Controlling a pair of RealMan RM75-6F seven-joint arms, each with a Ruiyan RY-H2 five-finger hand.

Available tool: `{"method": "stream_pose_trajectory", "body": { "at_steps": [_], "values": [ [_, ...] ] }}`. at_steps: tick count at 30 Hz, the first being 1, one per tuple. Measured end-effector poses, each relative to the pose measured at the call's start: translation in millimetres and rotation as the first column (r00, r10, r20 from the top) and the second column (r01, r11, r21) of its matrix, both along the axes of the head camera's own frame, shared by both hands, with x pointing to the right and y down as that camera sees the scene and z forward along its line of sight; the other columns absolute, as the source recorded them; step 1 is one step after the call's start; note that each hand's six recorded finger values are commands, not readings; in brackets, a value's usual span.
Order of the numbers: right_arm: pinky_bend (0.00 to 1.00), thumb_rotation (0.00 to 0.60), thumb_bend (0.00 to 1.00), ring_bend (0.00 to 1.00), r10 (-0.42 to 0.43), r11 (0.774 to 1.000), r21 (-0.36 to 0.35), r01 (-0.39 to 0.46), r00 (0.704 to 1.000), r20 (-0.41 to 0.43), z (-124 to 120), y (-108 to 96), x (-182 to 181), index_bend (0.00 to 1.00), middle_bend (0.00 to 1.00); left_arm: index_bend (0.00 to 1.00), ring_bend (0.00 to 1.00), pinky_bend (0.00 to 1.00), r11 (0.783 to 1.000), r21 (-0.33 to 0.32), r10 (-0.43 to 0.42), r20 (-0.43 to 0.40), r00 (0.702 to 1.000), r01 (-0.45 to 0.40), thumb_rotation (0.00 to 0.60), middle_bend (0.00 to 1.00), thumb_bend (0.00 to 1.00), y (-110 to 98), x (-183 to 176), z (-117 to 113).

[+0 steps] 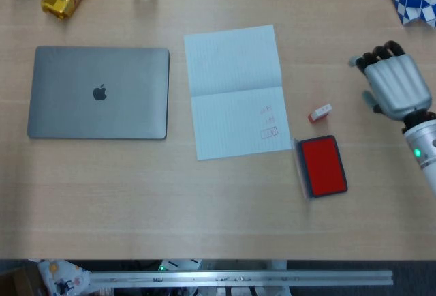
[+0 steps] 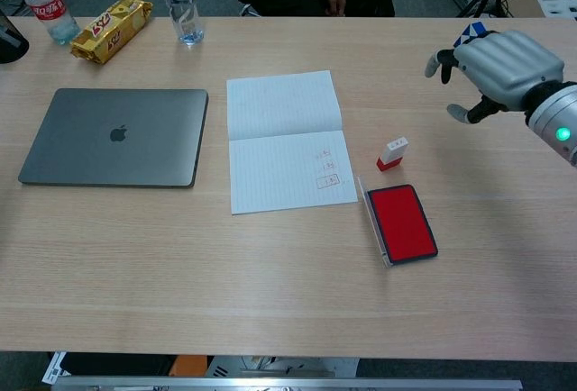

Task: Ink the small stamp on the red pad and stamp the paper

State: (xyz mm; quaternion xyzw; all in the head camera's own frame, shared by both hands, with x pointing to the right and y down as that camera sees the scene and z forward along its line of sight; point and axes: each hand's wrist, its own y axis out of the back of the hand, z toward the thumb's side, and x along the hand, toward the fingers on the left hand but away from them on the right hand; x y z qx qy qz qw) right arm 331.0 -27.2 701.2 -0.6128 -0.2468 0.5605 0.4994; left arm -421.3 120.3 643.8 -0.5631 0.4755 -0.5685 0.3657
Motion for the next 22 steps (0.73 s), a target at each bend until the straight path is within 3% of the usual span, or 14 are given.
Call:
{"method": "stream_pose_trajectory", "body": {
  "at_steps": [5,9,22],
  "values": [
    [0.24,0.600,0.30,0.30,0.092,0.987,0.129,-0.094,0.996,0.018,-35,4,44,0.38,0.45,0.06,0.01,0.00,0.999,0.031,0.011,-0.003,1.000,-0.011,0.600,0.00,0.21,-5,4,-1],
    [0.24,0.600,0.30,0.31,0.164,0.969,0.182,-0.166,0.986,0.026,-56,15,77,0.39,0.45,0.06,0.01,0.00,0.999,0.048,0.019,-0.005,1.000,-0.019,0.600,0.00,0.21,-7,7,-2],
    [0.24,0.600,0.30,0.32,0.310,0.926,0.214,-0.312,0.950,0.044,-86,58,134,0.42,0.47,0.06,0.01,0.00,0.996,0.088,0.033,-0.016,0.999,-0.031,0.600,0.00,0.21,-7,13,-7]
  ]
}}
